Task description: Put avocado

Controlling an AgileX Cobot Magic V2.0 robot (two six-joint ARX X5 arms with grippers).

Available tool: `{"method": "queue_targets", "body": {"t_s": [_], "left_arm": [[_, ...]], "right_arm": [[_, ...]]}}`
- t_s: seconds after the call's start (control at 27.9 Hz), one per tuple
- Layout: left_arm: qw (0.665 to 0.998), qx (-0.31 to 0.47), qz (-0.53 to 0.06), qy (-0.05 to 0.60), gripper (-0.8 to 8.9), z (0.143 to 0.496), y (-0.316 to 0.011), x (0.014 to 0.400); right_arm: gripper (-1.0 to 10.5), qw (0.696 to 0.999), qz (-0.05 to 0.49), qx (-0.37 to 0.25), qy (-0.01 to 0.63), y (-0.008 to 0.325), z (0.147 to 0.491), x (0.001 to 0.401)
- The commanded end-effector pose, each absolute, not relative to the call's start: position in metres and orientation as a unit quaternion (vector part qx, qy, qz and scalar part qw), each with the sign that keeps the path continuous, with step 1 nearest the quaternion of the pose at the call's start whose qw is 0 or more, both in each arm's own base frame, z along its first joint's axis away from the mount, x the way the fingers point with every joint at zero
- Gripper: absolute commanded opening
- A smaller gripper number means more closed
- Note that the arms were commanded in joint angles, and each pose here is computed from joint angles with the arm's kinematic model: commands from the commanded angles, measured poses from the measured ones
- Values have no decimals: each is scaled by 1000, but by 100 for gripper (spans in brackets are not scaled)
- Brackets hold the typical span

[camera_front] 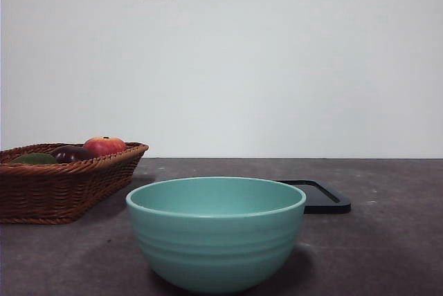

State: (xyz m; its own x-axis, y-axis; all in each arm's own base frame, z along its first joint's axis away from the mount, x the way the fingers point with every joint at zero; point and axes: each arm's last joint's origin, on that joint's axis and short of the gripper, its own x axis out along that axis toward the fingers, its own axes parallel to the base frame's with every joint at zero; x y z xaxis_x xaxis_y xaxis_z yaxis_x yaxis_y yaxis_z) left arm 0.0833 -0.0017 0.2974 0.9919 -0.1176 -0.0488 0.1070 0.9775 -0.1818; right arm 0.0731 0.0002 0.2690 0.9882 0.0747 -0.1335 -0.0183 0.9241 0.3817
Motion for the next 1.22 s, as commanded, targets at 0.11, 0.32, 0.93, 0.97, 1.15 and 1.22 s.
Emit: {"method": "queue_targets", "body": {"t_s": [0.11,0.32,0.93,0.97,1.15,1.22], "left_arm": [[989,-103,-89,53,15,327,-4,90],[973,-116,-165,115,15,346,-8,104],[908,-127,-306,257,18,340,-37,126],[900,-130,-319,268,19,339,-39,124],[876,-141,-335,317,20,331,-40,118],[873,-143,-333,326,37,329,-40,117]], "right_arm": [[12,975,93,173,101,4,293,80],[12,948,207,175,167,10,309,95],[12,880,343,108,310,44,331,133],[13,877,347,107,315,45,330,131],[13,865,348,109,345,46,326,127],[14,863,347,110,351,46,325,126]]}}
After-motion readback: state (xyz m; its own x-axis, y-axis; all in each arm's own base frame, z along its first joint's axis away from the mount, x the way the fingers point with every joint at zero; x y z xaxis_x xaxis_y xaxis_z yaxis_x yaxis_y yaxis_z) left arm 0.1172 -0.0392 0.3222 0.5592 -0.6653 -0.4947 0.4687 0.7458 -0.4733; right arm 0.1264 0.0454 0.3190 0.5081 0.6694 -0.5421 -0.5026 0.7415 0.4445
